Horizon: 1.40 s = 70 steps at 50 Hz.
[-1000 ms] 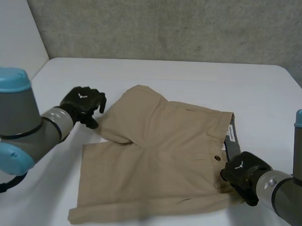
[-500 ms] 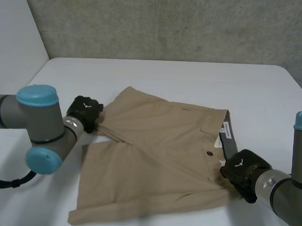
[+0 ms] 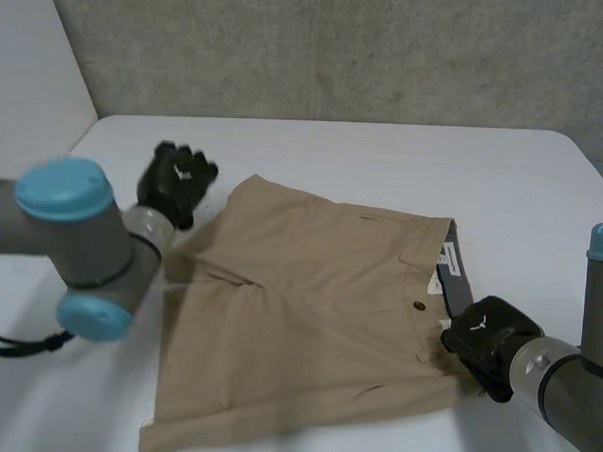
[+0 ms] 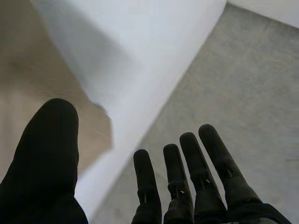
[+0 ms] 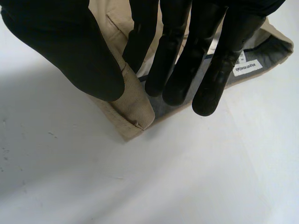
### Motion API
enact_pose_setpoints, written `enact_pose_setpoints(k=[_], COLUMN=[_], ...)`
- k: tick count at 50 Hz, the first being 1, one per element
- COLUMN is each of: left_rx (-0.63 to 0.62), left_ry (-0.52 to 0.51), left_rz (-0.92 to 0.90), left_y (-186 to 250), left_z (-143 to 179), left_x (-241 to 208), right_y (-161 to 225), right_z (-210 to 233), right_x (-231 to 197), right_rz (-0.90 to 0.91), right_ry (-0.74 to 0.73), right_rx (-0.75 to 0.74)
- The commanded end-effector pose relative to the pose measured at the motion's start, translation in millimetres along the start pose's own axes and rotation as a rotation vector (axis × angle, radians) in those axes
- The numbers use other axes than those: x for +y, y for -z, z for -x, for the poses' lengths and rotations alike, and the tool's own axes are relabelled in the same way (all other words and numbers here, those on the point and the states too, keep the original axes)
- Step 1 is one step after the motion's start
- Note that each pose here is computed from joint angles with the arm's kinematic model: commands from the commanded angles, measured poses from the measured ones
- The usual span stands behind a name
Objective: Fold the shorts.
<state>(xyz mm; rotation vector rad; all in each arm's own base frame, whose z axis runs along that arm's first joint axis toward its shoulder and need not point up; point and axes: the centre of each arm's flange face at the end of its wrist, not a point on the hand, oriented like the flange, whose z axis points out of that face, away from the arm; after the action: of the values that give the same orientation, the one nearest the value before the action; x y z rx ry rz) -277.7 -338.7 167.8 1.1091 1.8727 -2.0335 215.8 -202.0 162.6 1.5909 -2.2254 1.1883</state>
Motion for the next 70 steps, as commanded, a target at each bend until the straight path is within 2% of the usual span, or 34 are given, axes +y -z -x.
enact_pose_setpoints(k=[1, 4, 10, 24, 40, 48, 52, 57, 60, 64, 70], left_rx=[0.081, 0.122, 0.179, 0.286, 0.301, 0.304, 0.283, 0.234, 0.226, 0.230, 0.193], left_ry=[0.299, 0.378, 0.412, 0.429, 0.424, 0.394, 0.340, 0.213, 0.184, 0.189, 0.204], left_rz=[-0.166, -0.188, -0.173, -0.165, -0.173, -0.174, -0.162, -0.116, -0.109, -0.094, -0.136], left_y=[-36, -54, -81, -117, -122, -122, -121, -119, -118, -108, -72], left_z=[36, 31, 20, -8, -20, -23, -26, -28, -26, -12, 17], left_x=[-9, -2, 19, 46, 54, 55, 58, 67, 68, 58, 14], right_y=[-1, -2, -4, -7, -7, -7, -7, -6, -6, -7, -5], right_z=[0, 1, 4, 5, 4, 3, 3, 2, 2, -1, -10], right_x=[-1, -1, 1, 4, 7, 7, 7, 6, 6, 4, -4], right_rz=[-0.009, -0.008, 0.000, 0.012, 0.016, 0.021, 0.019, 0.016, 0.016, -0.004, -0.048], right_ry=[0.005, 0.006, 0.007, 0.000, -0.003, -0.004, -0.003, -0.003, -0.003, -0.009, -0.069], right_rx=[0.007, 0.004, -0.008, -0.013, 0.001, 0.009, 0.013, 0.016, 0.016, 0.042, 0.092])
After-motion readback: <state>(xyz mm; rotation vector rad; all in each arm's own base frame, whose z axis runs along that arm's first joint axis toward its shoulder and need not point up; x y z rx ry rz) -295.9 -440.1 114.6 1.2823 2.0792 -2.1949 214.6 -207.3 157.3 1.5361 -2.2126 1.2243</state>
